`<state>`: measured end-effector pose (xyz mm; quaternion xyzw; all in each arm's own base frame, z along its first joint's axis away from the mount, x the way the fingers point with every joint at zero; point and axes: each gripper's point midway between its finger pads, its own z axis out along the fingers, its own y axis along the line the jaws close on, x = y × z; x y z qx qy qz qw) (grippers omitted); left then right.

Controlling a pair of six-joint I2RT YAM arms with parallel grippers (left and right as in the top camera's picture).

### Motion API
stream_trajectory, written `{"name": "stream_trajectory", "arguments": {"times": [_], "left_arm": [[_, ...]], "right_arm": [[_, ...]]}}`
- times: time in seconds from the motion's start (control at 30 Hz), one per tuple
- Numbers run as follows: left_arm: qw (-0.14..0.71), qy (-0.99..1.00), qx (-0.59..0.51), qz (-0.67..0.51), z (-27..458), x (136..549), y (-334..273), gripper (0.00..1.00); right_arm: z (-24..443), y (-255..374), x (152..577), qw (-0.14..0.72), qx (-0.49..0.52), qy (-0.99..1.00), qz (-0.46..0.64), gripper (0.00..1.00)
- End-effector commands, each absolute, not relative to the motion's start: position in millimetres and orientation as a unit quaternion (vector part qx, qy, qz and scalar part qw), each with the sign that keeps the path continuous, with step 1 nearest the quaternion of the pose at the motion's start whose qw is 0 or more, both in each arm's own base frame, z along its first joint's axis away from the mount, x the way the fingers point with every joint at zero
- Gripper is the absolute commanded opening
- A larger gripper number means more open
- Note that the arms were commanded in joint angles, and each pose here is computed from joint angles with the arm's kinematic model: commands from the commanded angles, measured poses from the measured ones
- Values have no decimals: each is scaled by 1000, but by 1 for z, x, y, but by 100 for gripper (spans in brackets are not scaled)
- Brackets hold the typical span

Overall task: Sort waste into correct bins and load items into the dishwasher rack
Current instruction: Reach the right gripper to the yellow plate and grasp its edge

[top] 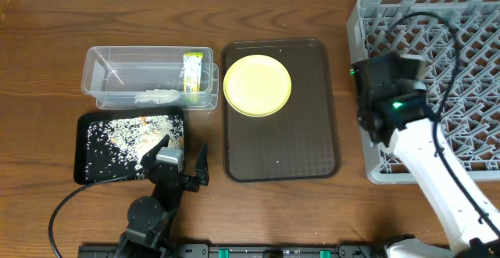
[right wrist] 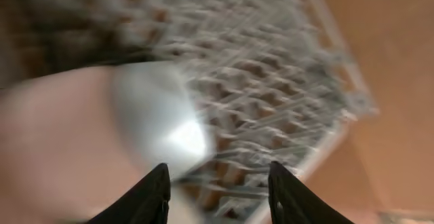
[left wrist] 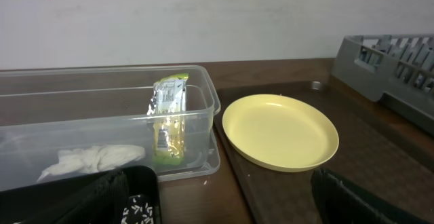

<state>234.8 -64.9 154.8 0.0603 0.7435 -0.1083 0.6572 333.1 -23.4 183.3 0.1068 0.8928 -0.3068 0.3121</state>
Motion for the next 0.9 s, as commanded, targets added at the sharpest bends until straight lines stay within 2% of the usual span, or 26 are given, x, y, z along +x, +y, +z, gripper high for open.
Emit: {"name": "stream_trajectory", "arguments": {"times": [0.0,0.1,0.17,0.23,0.27,0.57,0.87], "left_arm": [[643,757,63,-98,137,236,-63,88],[643,757,63,-98,137,236,-63,89],[643,757,63,-98,137,236,-63,88],[643,757,63,-98,137,236,-63,88],[643,757,63,-98,137,236,-63,88],[643,757,63,-98,137,236,-63,88],[643,757,63,-98,137,236,-63,88]], "right_arm": [[160,58,333,292,-17,944,-153,47],[150,147,322,272,-100,957,29,47],[154,190,315,267,-134,947,118,41],[155,211,318,270,-131,941,158,36],[150,215,324,269,-111,942,164,34],[73,207,375,223,77,956,172,37],[9,200,393,187,132,959,167,36]]}}
